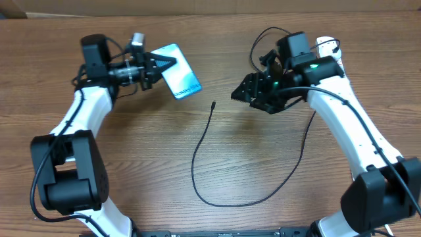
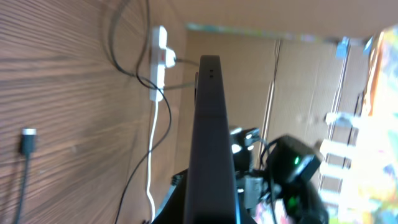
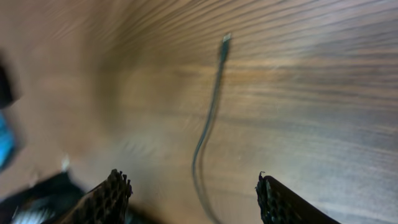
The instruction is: Plug charger to phone and switch on socket
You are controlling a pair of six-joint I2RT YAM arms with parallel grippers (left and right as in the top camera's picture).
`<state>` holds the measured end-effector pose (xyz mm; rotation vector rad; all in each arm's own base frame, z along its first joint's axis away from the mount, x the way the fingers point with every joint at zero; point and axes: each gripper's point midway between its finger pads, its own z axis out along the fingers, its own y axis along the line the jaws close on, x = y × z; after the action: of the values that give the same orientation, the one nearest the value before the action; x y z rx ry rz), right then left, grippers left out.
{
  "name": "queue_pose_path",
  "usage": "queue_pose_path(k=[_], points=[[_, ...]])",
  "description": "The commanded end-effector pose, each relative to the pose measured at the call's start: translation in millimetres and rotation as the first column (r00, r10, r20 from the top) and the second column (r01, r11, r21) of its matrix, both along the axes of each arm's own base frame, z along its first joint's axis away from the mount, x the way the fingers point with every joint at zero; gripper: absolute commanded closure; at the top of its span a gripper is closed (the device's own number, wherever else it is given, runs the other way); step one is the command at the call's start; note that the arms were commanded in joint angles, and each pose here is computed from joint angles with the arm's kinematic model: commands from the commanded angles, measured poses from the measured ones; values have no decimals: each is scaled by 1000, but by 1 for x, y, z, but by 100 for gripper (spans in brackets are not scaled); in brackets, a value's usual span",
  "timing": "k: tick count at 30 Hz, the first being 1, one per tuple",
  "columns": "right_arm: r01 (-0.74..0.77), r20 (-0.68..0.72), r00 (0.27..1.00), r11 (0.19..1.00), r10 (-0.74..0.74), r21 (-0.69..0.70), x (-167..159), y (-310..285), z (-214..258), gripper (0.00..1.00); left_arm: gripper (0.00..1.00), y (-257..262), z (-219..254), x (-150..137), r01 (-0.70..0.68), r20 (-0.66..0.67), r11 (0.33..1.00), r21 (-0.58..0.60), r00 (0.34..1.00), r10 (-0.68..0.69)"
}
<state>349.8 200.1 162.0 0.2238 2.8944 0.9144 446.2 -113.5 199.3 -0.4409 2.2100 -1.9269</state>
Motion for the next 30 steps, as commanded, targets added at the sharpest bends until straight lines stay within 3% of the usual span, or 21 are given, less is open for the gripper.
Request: queue_pose_path(k=[1, 5, 17, 30], points=[[177, -28, 982, 967, -185, -184, 15, -6, -37, 36, 96, 15, 10, 4, -17, 43, 1000, 4, 999, 17], [225, -39, 970, 950, -239, -218, 22, 9, -61, 44, 96, 32, 6, 3, -42, 44, 999, 9, 998, 41], [179, -114, 974, 971, -198, -160, 34, 58, -132, 45, 96, 45, -4, -2, -61, 32, 998, 29, 998, 60], [208, -56, 973, 957, -224, -204, 38, 68, -141, 64, 96, 45, -4, -4, -54, 26, 998, 23, 998, 54]])
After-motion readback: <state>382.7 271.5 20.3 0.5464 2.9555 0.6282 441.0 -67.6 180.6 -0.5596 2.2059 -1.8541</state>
